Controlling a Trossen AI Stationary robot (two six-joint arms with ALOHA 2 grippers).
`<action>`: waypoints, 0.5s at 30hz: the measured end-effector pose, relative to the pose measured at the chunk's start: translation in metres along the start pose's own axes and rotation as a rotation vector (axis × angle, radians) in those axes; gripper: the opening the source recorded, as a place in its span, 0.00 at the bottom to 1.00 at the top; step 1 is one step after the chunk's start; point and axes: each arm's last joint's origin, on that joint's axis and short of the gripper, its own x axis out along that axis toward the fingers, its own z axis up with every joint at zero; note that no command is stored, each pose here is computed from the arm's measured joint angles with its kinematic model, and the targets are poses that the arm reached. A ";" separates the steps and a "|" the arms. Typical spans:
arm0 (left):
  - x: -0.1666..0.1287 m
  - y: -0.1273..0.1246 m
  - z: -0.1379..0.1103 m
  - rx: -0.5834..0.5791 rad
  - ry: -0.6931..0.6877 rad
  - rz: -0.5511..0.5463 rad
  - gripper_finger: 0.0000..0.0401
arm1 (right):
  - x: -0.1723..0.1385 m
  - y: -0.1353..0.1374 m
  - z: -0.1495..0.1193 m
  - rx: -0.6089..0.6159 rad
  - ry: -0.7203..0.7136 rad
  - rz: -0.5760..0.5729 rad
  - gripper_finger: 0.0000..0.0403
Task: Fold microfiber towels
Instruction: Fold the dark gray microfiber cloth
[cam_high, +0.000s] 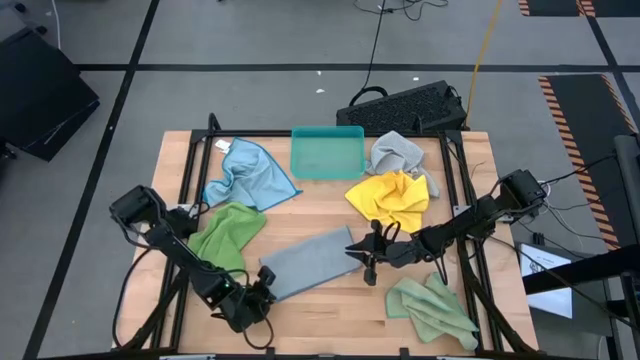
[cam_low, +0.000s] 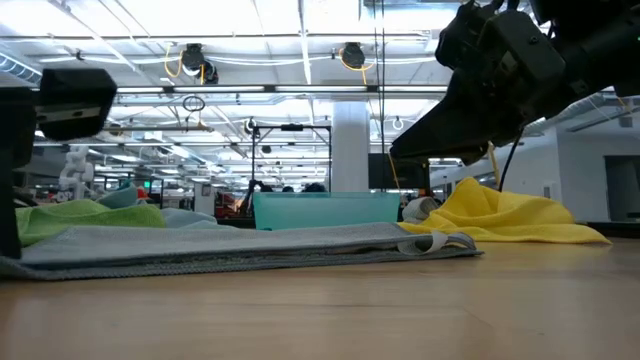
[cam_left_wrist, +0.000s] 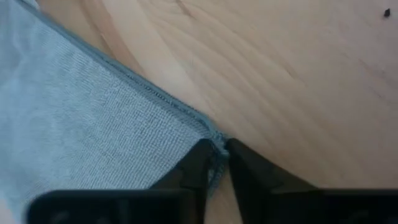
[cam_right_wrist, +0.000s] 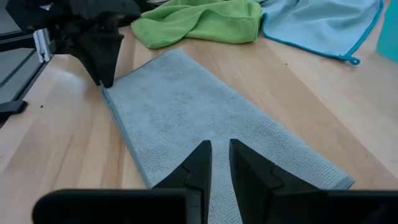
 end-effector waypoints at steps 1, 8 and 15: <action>0.001 0.002 0.000 -0.006 0.002 -0.009 0.09 | 0.000 0.000 0.000 0.001 -0.002 0.001 0.12; -0.002 0.014 0.005 -0.059 -0.048 0.018 0.04 | 0.000 0.003 0.006 0.061 -0.057 0.006 0.12; -0.020 0.049 0.017 -0.250 -0.160 0.073 0.02 | 0.028 0.037 0.025 -0.026 -0.099 0.013 0.15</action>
